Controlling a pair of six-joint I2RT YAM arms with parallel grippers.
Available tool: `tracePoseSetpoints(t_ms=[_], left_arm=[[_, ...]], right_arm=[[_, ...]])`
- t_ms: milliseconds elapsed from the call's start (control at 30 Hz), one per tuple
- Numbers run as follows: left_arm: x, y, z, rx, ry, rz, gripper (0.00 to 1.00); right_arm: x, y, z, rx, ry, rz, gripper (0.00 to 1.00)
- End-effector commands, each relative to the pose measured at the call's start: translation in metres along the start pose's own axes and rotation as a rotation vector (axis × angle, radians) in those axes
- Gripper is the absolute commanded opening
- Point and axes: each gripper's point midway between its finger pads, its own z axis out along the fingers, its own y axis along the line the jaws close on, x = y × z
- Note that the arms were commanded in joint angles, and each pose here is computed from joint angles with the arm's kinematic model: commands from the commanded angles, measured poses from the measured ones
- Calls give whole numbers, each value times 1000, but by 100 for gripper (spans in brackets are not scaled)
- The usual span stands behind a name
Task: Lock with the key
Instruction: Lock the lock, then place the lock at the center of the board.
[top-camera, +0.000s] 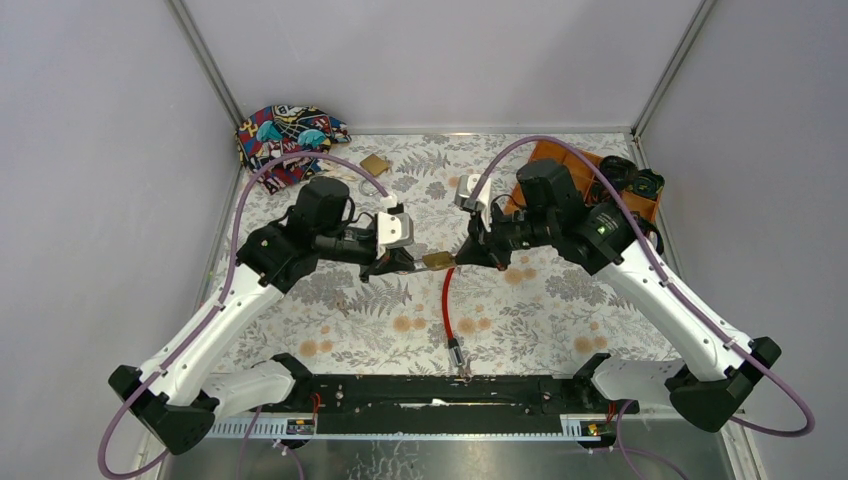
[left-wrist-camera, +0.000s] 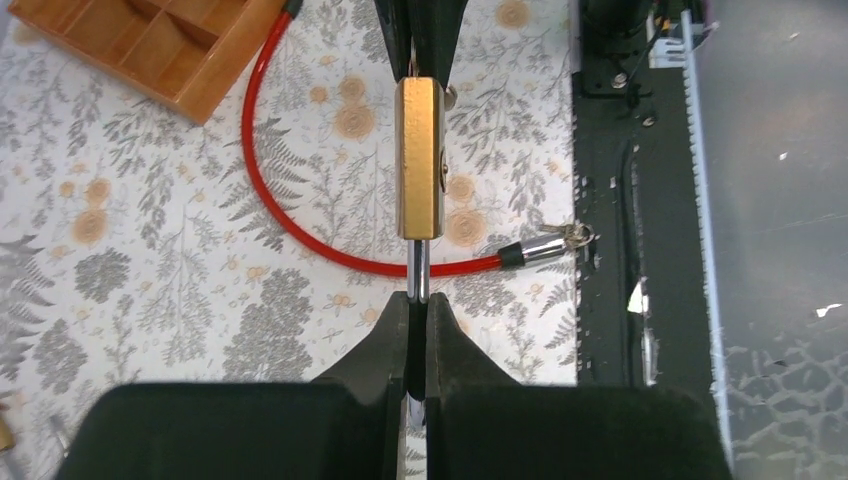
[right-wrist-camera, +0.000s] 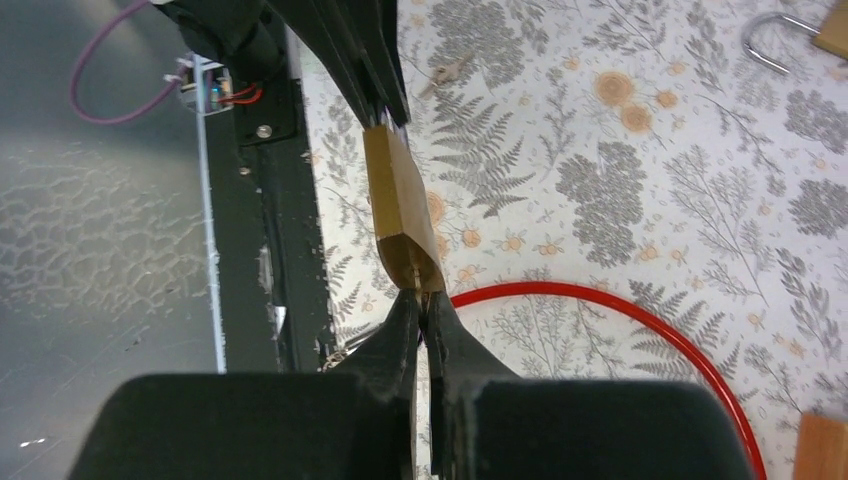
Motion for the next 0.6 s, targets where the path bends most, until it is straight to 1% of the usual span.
tracePoseSetpoints(t_ms=[0, 100, 167, 267, 300, 367, 433, 500, 567], left_arm=[[23, 19, -22, -89, 81, 114, 0], [71, 48, -52, -170, 155, 56, 0], [95, 54, -65, -188, 194, 12, 0], [121, 53, -67, -192, 198, -91, 0], [129, 55, -62, -211, 183, -170, 0], [148, 64, -51, -311, 126, -471, 0], [163, 76, -41, -396, 38, -716, 0], [165, 88, -32, -417, -65, -893, 0], [157, 102, -25, -415, -159, -1006, 0]], right_arm=[[7, -29, -16, 205, 25, -6, 0], [15, -43, -31, 286, 9, 26, 0], [21, -51, -36, 326, -16, 54, 0], [23, -58, -21, 324, -79, 102, 0], [25, -60, -9, 299, -105, 138, 0], [26, -60, 23, 228, -184, 265, 0], [27, -62, 63, 180, -239, 390, 0], [34, -65, 99, 127, -246, 509, 0], [45, -77, 128, 109, -247, 634, 0]])
